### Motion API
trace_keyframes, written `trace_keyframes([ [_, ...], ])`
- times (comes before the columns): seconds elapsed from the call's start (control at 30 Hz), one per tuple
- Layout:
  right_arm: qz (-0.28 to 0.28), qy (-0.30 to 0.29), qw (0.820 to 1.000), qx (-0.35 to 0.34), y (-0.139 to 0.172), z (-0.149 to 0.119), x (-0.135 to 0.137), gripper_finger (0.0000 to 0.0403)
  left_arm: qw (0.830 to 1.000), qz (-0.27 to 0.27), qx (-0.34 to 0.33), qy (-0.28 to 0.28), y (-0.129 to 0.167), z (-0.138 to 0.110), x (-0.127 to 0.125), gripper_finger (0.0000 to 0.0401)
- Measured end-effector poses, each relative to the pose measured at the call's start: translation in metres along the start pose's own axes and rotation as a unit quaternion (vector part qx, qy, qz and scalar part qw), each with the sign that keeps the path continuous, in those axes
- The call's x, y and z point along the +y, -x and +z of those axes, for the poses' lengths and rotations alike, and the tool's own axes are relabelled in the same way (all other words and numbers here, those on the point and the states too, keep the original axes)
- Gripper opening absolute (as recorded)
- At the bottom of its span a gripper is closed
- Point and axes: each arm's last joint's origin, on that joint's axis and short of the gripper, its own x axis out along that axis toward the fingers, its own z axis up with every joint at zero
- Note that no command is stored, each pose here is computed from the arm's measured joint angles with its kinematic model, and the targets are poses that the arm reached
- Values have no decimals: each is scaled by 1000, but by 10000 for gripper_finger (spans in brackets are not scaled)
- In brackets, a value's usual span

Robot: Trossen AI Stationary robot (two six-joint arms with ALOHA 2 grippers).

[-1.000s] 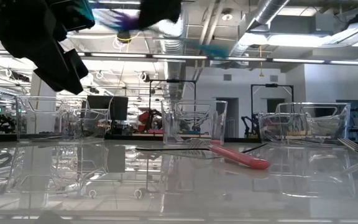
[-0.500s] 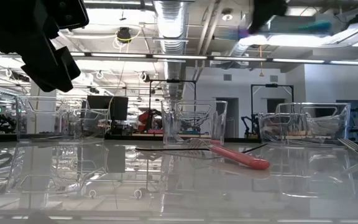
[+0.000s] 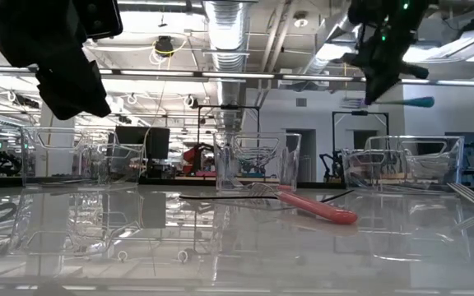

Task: Sort silverware by color (type)
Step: Put the top iridescent fork into the right transparent bin

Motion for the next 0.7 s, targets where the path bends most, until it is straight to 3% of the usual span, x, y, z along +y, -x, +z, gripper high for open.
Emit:
trace_keyframes([
  [0.23, -48, 4, 998, 27, -37, 20, -19, 19, 999, 28, -27, 35, 0, 2, 2, 162],
  [0.53, -110, 21, 991, 78, -82, 26, -27, 20, 993, 55, -61, 87, 1, 3, 3, 162],
  [0.7, -127, 38, 986, 104, -99, 24, -28, 45, 986, 69, -84, 123, 2, 1, 1, 162],
])
